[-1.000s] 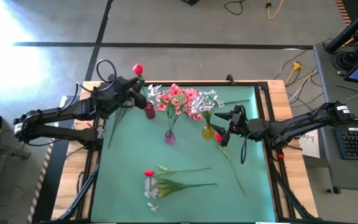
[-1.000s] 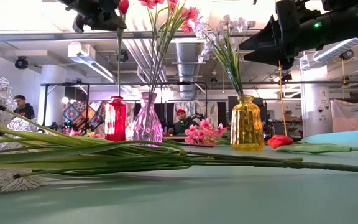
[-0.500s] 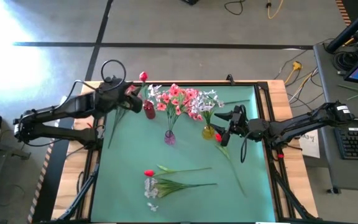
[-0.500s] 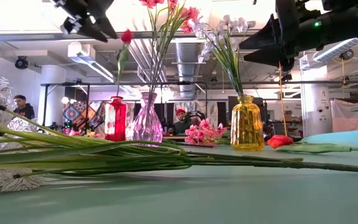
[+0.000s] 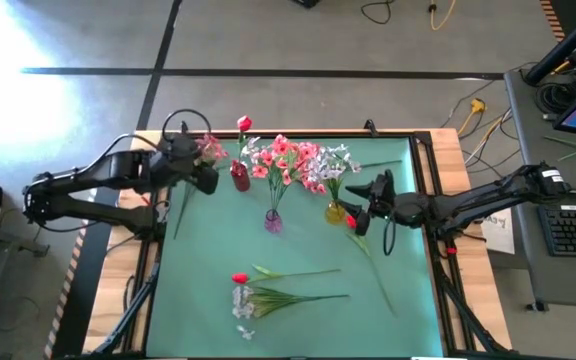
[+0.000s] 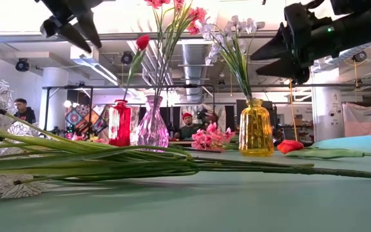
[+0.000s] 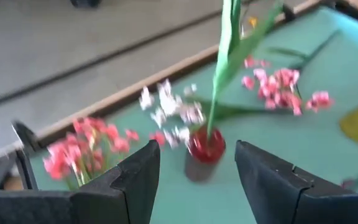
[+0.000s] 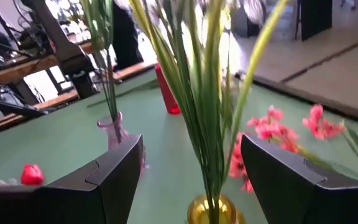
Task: Sort flowers into vase by color
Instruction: Put the left pink flower into the purple vase
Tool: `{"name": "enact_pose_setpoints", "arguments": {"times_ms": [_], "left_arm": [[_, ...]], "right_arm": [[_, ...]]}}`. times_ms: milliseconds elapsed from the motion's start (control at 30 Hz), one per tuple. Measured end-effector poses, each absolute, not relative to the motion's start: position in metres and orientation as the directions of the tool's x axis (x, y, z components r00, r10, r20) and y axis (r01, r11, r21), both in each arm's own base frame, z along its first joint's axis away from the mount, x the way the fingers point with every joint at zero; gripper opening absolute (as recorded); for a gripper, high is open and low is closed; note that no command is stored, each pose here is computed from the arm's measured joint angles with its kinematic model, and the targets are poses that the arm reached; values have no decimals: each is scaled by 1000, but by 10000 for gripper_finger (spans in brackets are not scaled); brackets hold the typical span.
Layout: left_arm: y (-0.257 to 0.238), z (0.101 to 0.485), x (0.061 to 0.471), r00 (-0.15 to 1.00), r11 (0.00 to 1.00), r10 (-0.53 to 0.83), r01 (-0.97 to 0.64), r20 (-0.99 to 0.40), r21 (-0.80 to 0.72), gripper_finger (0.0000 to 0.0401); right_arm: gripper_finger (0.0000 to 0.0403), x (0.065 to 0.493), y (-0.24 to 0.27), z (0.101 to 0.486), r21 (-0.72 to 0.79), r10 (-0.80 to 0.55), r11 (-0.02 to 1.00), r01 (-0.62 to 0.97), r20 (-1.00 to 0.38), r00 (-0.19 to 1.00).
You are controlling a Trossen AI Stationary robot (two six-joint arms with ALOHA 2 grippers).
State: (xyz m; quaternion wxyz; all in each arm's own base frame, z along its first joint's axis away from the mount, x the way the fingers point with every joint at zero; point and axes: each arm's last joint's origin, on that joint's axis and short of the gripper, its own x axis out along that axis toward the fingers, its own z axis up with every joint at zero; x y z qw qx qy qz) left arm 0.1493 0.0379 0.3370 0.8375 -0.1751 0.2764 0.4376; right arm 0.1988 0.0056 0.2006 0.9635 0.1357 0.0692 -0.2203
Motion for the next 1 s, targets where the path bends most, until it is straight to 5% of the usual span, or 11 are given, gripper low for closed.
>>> {"name": "enact_pose_setpoints", "arguments": {"times_ms": [333, 633, 1000], "left_arm": [[36, 295, 157, 329, 503, 577, -865, -748, 7, 196], [37, 249, 167, 159, 446, 533, -888, -831, 116, 196], [40, 206, 162, -73, 263, 479, -939, -875, 222, 222]], "right_arm": [[265, 195, 6, 193, 266, -379, 825, 498, -392, 838], [265, 187, 6, 220, 195, -369, 734, 651, -690, 622], [265, 185, 8, 233, 165, -346, 753, 637, -724, 597]]}}
